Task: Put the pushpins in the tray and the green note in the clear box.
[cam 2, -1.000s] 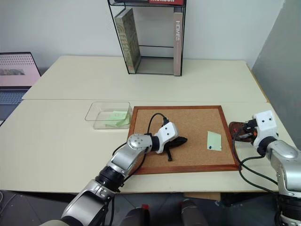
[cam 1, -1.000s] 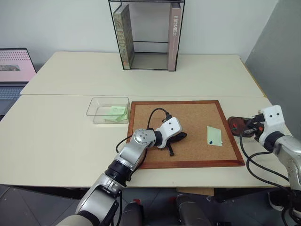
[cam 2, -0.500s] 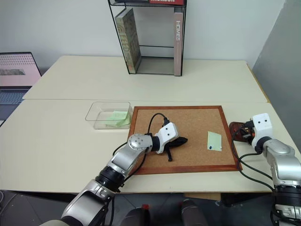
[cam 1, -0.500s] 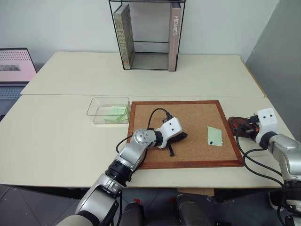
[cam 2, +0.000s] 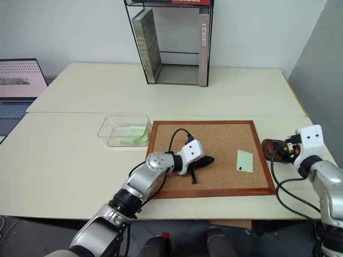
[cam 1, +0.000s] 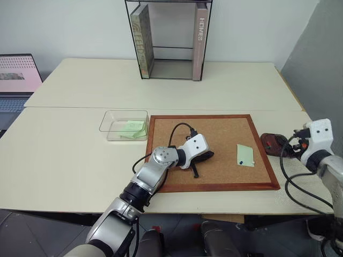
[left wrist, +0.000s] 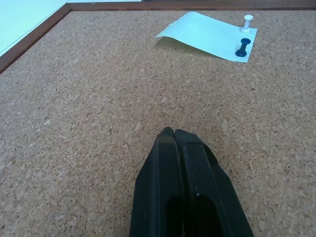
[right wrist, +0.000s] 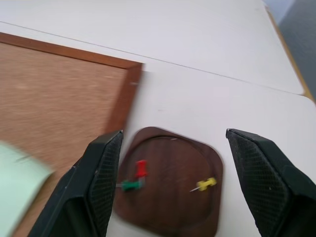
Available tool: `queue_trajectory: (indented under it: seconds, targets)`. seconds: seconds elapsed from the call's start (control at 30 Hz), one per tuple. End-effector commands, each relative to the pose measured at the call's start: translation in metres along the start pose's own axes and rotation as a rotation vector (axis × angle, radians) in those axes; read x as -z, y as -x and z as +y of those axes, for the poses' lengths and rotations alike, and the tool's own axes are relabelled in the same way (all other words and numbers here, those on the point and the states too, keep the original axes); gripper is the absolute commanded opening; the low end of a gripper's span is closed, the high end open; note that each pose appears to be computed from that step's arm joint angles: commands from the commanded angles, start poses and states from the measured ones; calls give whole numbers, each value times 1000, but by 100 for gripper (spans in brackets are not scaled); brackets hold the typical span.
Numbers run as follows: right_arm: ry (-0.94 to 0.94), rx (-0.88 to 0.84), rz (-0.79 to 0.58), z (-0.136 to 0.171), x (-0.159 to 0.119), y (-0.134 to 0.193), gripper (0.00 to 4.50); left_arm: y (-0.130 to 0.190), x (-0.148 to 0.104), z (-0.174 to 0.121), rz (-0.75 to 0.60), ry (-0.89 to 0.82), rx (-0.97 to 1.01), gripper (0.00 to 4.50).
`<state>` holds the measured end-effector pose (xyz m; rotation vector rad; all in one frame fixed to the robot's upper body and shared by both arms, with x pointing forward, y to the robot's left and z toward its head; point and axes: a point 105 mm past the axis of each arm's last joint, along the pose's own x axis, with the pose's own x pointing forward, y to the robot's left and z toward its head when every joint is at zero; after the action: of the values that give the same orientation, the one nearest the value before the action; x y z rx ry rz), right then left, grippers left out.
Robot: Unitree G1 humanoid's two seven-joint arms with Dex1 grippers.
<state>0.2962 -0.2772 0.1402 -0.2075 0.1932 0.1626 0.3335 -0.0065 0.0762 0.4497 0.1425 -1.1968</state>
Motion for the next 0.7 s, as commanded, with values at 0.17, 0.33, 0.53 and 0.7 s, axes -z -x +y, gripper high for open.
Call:
queue_trajectory:
  seconds: [0.17, 0.33, 0.53, 0.7]
  targets:
    - [-29, -48, -103, 47, -6, 30, 354, 0, 27, -7, 97, 27, 22, 0]
    - [-30, -87, -82, 68, 7, 24, 354, -2, 26, -7, 95, 23, 26, 0]
    - [-61, -48, -45, 67, 24, 7, 354, -1, 27, -8, 98, 18, 28, 0]
    - [-73, -48, 7, 68, 39, 1, 354, 0, 28, -7, 102, 18, 24, 0]
